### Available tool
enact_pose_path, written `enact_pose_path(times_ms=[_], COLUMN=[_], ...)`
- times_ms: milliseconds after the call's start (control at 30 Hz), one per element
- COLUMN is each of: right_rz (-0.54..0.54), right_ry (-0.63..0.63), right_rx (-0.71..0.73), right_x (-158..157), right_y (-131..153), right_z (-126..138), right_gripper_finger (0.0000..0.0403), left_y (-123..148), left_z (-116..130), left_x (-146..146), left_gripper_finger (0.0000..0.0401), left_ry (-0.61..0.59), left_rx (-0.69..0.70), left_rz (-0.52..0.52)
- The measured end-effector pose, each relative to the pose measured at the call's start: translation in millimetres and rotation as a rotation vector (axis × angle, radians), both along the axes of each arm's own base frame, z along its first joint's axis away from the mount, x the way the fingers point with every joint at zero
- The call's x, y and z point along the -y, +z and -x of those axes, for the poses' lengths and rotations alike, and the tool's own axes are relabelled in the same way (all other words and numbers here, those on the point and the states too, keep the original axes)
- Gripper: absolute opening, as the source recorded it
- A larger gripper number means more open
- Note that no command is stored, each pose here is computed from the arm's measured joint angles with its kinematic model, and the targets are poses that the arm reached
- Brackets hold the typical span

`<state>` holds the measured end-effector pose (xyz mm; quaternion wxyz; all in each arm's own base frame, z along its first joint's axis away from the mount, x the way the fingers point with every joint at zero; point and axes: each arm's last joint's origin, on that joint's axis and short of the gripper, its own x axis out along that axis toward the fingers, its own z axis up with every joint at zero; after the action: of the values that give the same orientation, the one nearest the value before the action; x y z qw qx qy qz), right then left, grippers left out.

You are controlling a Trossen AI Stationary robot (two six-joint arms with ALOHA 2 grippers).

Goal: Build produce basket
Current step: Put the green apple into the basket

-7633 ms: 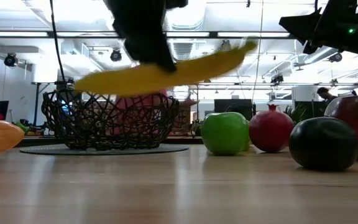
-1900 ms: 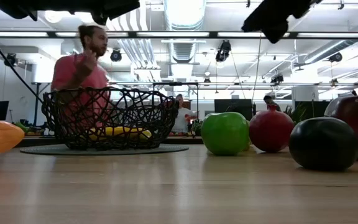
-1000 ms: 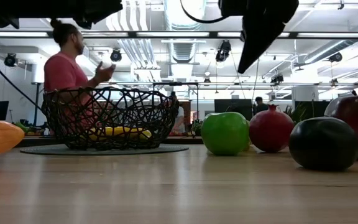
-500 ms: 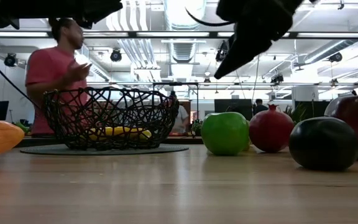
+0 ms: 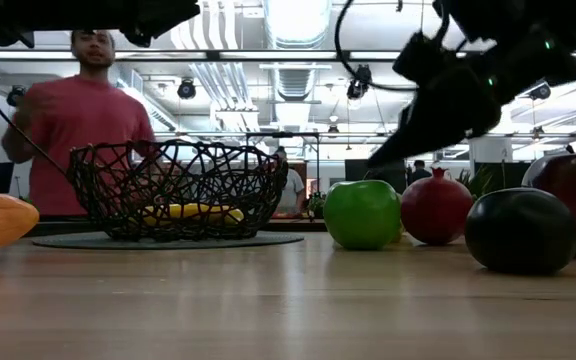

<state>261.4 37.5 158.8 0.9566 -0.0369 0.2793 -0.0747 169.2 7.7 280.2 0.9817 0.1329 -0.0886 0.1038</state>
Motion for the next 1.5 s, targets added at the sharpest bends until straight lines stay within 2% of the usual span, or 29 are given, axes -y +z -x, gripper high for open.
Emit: enact_pose_path(times_ms=[533,667,867,1100,1300,1500], right_rz=[-0.025,-0.033,-0.034,-0.04,-0.049,-0.018], right_ry=[0.015,0.011,0.016,0.017,0.019,0.005], right_rx=[0.032,0.032,0.029,0.034,0.085,0.101], right_x=[-3,-3,-3,-4,-4,-4], right_y=[-15,-17,-17,-16,-1,31], right_z=[-15,-16,-15,-15,-17,-24], right_gripper_finger=[0.0124,0.0093,0.0019,0.001,0.0009,0.0009], left_y=[-1,-1,-1,-1,-1,5], left_z=[-3,-3,-4,-4,-4,1], left_x=[0,0,0,0,0,0], left_gripper_finger=[0.0182,0.0182,0.0182,0.0182,0.0182,0.0182], left_ry=[0.002,0.002,0.002,0.002,0.002,0.023], left_rx=[-0.003,-0.003,-0.003,-0.004,-0.005,0.047], left_rz=[-0.01,-0.01,-0.01,-0.01,-0.011,-0.046])
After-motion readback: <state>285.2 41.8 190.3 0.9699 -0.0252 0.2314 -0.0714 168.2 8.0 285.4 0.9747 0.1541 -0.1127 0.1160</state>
